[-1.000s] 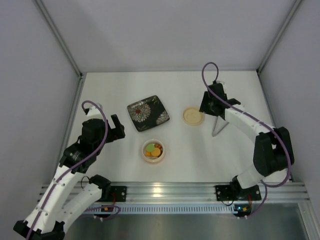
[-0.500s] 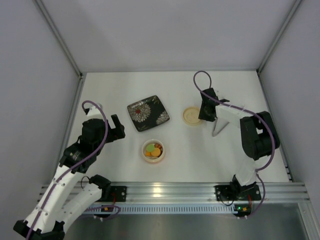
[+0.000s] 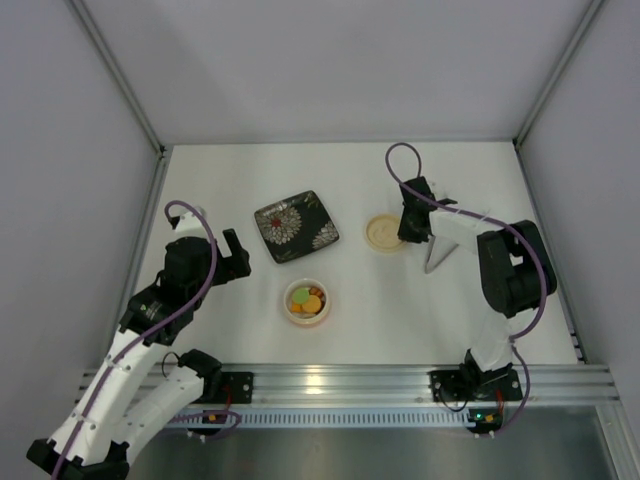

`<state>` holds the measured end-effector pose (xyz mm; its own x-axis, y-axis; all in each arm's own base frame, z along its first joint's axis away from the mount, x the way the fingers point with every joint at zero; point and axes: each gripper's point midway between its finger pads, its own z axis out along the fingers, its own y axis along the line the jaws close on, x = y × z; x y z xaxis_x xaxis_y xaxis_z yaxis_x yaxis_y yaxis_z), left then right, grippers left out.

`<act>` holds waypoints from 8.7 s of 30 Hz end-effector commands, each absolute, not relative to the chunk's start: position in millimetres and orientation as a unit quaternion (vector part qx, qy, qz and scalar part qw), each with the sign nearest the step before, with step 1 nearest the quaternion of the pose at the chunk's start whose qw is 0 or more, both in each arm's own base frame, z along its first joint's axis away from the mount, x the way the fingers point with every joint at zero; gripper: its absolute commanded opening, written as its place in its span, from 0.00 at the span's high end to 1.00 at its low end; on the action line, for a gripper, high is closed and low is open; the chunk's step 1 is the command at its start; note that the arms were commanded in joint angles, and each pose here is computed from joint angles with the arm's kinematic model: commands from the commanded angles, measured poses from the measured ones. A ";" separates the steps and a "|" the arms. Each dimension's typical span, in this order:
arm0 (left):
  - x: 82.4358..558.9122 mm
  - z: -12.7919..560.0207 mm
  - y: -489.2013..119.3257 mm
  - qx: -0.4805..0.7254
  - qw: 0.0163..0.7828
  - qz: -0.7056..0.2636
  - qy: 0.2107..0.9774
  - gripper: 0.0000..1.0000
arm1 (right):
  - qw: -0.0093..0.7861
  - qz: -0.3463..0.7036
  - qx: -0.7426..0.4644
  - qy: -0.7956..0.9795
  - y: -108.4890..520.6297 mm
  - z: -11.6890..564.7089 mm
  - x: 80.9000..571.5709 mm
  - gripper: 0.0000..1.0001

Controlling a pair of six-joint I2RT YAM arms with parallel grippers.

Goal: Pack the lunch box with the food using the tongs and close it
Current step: Pick up the box lid from the center of the board, then close the box lid on the packing box.

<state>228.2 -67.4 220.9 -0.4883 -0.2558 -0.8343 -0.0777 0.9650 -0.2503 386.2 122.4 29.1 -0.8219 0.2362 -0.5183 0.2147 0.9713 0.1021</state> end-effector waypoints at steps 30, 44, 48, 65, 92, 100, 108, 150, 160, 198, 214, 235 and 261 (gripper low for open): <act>214.6 336.1 -187.9 -0.017 0.490 -0.456 0.743 0.01 | 0.269 0.749 -0.088 0.600 255.6 365.7 245.2 1.00; 190.8 431.8 -230.7 0.020 0.447 -0.655 0.609 0.01 | 0.239 0.816 -0.163 0.500 234.1 394.1 172.0 1.00; 195.5 441.9 -237.6 0.020 0.444 -0.657 0.609 0.01 | 0.239 0.817 -0.159 0.501 234.7 392.4 174.5 1.00; 203.2 443.6 -320.4 -0.050 0.341 -0.702 0.623 0.03 | 0.444 0.652 -0.210 0.578 242.1 387.7 216.7 1.00; 172.0 420.4 -340.7 0.002 0.350 -0.708 0.614 0.05 | 0.339 0.741 -0.142 0.562 244.4 422.7 217.0 1.00; 169.5 432.9 -331.8 0.001 0.373 -0.704 0.604 0.05 | 0.329 0.746 -0.138 0.563 243.2 418.5 215.5 1.00; 167.7 436.1 -313.8 -0.015 0.395 -0.688 0.608 0.05 | 0.328 0.750 -0.136 0.559 240.5 425.2 213.7 1.00; 165.0 472.1 -339.5 0.028 0.379 -0.721 0.579 0.05 | 0.326 0.743 -0.139 0.567 241.9 422.3 215.8 1.00; 167.5 474.9 -343.8 0.025 0.375 -0.729 0.573 0.06 | 0.326 0.743 -0.141 0.567 241.5 420.8 214.8 1.00; 164.4 470.5 -352.7 0.007 0.332 -0.750 0.572 0.32 | 0.358 0.707 -0.158 0.589 242.7 411.3 220.6 1.00; 161.8 471.2 -348.4 0.009 0.336 -0.744 0.578 0.52 | 0.366 0.698 -0.159 0.595 242.9 409.0 225.1 1.00; 158.9 469.8 -353.6 0.011 0.339 -0.735 0.587 0.35 | 0.387 0.670 -0.165 0.611 241.2 411.5 227.7 1.00; 166.8 473.2 -349.2 -0.010 0.361 -0.726 0.585 0.29 | 0.389 0.662 -0.169 0.618 239.4 404.3 222.9 1.00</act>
